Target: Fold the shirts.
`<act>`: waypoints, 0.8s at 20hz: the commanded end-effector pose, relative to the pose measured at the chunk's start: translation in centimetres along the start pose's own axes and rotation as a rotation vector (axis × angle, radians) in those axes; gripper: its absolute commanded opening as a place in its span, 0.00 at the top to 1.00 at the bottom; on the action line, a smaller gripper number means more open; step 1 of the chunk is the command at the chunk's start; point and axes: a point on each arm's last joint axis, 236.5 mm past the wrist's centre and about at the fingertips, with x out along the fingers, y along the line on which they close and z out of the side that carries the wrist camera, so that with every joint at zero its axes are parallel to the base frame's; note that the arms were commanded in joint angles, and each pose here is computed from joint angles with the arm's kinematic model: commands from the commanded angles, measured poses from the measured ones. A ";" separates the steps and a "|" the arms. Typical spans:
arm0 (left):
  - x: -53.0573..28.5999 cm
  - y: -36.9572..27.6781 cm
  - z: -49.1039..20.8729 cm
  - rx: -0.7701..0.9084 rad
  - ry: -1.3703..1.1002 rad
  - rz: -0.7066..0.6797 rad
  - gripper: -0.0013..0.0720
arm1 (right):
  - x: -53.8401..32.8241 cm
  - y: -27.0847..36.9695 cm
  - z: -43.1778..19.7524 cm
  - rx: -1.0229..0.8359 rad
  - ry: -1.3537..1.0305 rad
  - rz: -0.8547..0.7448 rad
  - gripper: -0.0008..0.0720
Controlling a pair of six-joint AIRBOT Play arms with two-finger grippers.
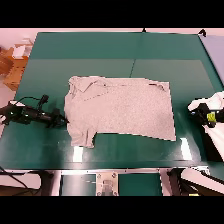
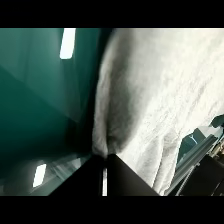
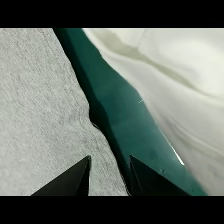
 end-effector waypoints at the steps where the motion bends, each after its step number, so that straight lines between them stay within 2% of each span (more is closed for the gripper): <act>1: 0.2 -0.1 0.5 0.027 -0.017 0.012 0.95 | 0.0 -0.3 -0.6 -0.006 0.020 -0.008 0.43; 2: 0.0 -0.5 0.4 0.041 -0.005 0.002 0.95 | 0.0 -0.5 -1.0 -0.011 0.040 -0.020 0.30; 3: -0.2 -0.8 0.4 0.050 0.001 -0.004 0.95 | 0.0 -1.0 -1.7 -0.008 0.070 -0.040 0.28; 6: -0.9 -1.7 0.8 0.078 0.009 -0.015 0.95 | -0.3 -3.6 -4.6 0.007 0.186 -0.144 0.29; 10: -0.9 -1.6 0.8 0.078 0.009 -0.014 0.95 | 1.9 -4.7 -9.5 0.072 0.305 -0.131 0.31; 15: -0.9 -1.7 0.8 0.085 0.011 -0.017 0.95 | 5.9 -3.8 -13.0 0.189 0.353 -0.008 0.32; 16: -0.9 -1.7 0.8 0.085 0.011 -0.018 0.95 | 6.4 -3.3 -13.2 0.199 0.356 0.028 0.37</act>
